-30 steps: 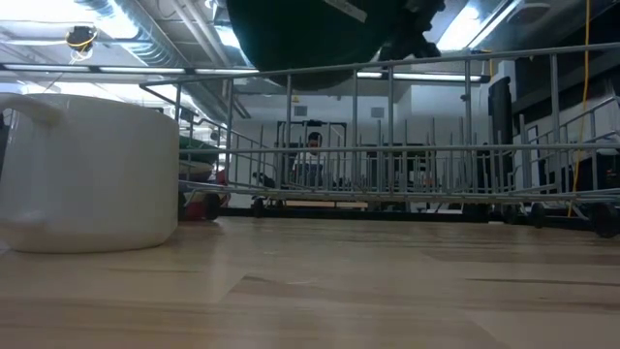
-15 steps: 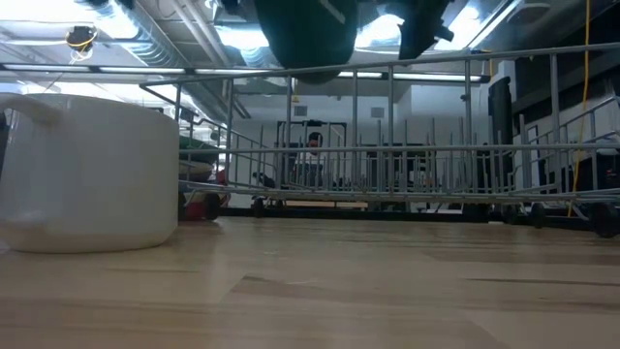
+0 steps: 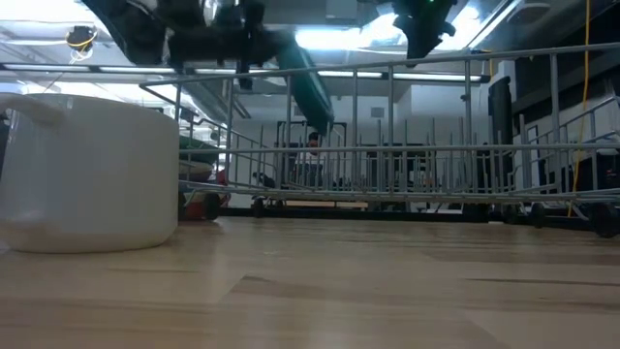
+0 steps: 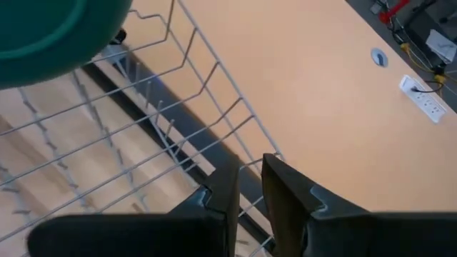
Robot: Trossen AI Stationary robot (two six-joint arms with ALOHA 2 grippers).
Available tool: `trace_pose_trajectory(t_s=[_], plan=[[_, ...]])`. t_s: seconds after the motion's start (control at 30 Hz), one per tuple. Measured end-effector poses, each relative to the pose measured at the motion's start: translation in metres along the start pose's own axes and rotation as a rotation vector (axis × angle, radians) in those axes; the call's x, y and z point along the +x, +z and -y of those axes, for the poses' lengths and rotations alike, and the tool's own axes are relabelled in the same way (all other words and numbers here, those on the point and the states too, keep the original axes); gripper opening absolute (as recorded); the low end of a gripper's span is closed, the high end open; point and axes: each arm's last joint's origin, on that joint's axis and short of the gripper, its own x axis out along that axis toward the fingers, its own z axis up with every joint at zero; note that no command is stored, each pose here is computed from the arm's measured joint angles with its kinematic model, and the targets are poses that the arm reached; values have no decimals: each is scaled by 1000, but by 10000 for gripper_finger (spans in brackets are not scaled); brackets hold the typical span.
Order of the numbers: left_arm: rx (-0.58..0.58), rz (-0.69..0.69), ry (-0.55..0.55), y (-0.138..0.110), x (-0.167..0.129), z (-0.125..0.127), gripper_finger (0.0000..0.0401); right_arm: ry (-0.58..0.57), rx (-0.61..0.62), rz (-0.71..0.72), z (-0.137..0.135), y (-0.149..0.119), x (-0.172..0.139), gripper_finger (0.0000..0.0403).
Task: Sort dishes
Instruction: Put the bottom green plate into the dishwasher rack
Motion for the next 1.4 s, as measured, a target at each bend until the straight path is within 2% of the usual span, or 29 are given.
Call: trace_pose_trajectory(t_s=[0.17, 0.3, 0.5, 1.17, 1.4], plan=[[-90, -2, 42, -4, 8, -33, 1, 5, 28, -7, 11, -1, 4, 65], [-109, -15, 25, -4, 19, -45, 1, 58, 45, 6, 15, -1, 6, 65], [-110, -39, 23, -8, 34, -53, 0, 89, 49, 29, 14, 1, 6, 65], [-103, 12, 64, 2, 32, -69, 0, 89, -3, 23, 14, 0, 6, 65], [-128, -80, 120, -7, 31, -75, 0, 89, -4, 23, 14, 0, 6, 65]])
